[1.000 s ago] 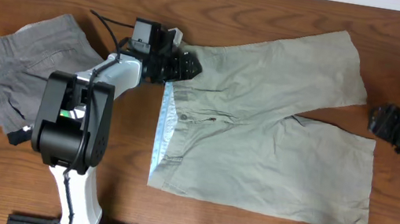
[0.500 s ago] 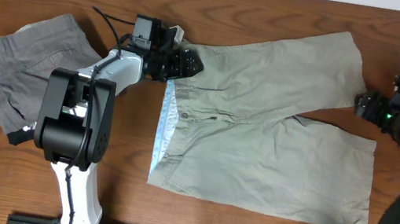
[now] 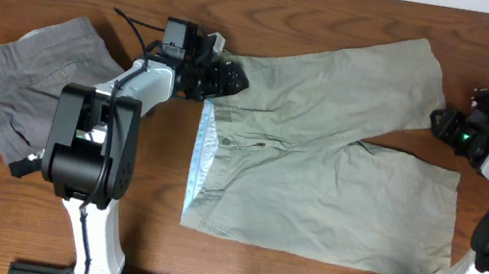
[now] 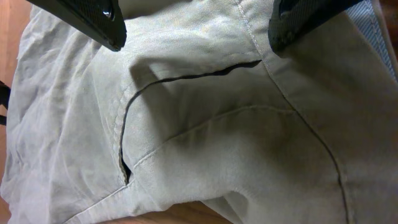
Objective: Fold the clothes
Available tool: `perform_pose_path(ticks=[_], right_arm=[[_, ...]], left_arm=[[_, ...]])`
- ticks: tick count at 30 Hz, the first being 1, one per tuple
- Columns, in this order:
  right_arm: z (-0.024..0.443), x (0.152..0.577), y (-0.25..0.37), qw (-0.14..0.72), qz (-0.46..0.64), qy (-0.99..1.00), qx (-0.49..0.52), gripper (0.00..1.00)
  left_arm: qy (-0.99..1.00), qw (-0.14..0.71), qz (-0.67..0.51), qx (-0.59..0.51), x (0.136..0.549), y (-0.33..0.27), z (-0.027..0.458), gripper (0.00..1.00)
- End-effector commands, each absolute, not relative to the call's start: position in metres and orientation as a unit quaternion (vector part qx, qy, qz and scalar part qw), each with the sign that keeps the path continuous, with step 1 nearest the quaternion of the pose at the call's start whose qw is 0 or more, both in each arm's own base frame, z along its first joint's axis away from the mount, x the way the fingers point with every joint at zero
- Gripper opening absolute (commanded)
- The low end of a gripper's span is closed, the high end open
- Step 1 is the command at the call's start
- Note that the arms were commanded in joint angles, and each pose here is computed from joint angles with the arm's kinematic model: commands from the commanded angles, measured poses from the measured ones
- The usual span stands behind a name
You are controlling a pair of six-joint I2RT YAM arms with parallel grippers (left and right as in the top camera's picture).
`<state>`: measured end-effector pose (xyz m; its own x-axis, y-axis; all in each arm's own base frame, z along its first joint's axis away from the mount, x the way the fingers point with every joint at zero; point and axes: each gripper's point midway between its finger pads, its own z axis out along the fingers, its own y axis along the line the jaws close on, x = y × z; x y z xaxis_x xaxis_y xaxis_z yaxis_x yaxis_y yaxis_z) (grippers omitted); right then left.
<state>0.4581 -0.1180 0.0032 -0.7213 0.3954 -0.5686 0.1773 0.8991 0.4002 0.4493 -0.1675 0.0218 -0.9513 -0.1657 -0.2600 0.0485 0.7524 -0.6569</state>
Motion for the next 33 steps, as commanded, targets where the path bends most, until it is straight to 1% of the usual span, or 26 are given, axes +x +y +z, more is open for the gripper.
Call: perform_pose_path(ticks=[1, 2, 3, 8, 11, 15, 17, 22, 25, 28, 29, 33], right_arm=[[-0.032, 0.440, -0.102, 0.286, 0.192, 0.921, 0.182, 0.16], [-0.031, 0.440, -0.104, 0.288, 0.191, 0.920, 0.183, 0.06], [-0.030, 0.440, -0.106, 0.290, 0.190, 0.920, 0.184, 0.01], [-0.017, 0.438, -0.133, 0.305, 0.177, 0.909, 0.222, 0.01], [0.003, 0.433, -0.164, 0.326, 0.151, 0.899, 0.250, 0.01], [0.030, 0.415, -0.207, 0.345, 0.098, 0.887, 0.291, 0.01], [0.037, 0.408, -0.218, 0.347, 0.086, 0.884, 0.303, 0.01], [0.031, 0.398, -0.218, 0.326, 0.086, 0.889, 0.308, 0.01], [0.030, 0.399, -0.213, 0.323, 0.089, 0.892, 0.304, 0.05], [0.028, 0.399, -0.206, 0.317, 0.092, 0.895, 0.300, 0.13], [0.027, 0.398, -0.204, 0.312, 0.093, 0.897, 0.298, 0.18], [0.023, 0.394, -0.201, 0.299, 0.095, 0.901, 0.301, 0.27]], left_arm=[[0.943, 0.076, -0.317, -0.064, 0.416, -0.159, -0.034, 0.76], [0.943, 0.076, -0.317, -0.064, 0.416, -0.159, -0.034, 0.76], [0.943, 0.075, -0.317, -0.064, 0.416, -0.159, -0.034, 0.77], [0.944, 0.069, -0.315, -0.067, 0.413, -0.159, -0.035, 0.77], [0.946, 0.063, -0.310, -0.068, 0.410, -0.157, -0.037, 0.77], [0.949, 0.062, -0.302, -0.071, 0.409, -0.155, -0.039, 0.78], [0.952, 0.063, -0.289, -0.074, 0.409, -0.151, -0.041, 0.77], [0.953, 0.062, -0.287, -0.075, 0.408, -0.150, -0.042, 0.77], [0.953, 0.062, -0.287, -0.075, 0.409, -0.150, -0.042, 0.78], [0.950, 0.070, -0.297, -0.070, 0.412, -0.153, -0.039, 0.81], [0.947, 0.074, -0.305, -0.067, 0.414, -0.155, -0.037, 0.81], [0.940, 0.093, -0.322, -0.057, 0.423, -0.160, -0.026, 0.81]])
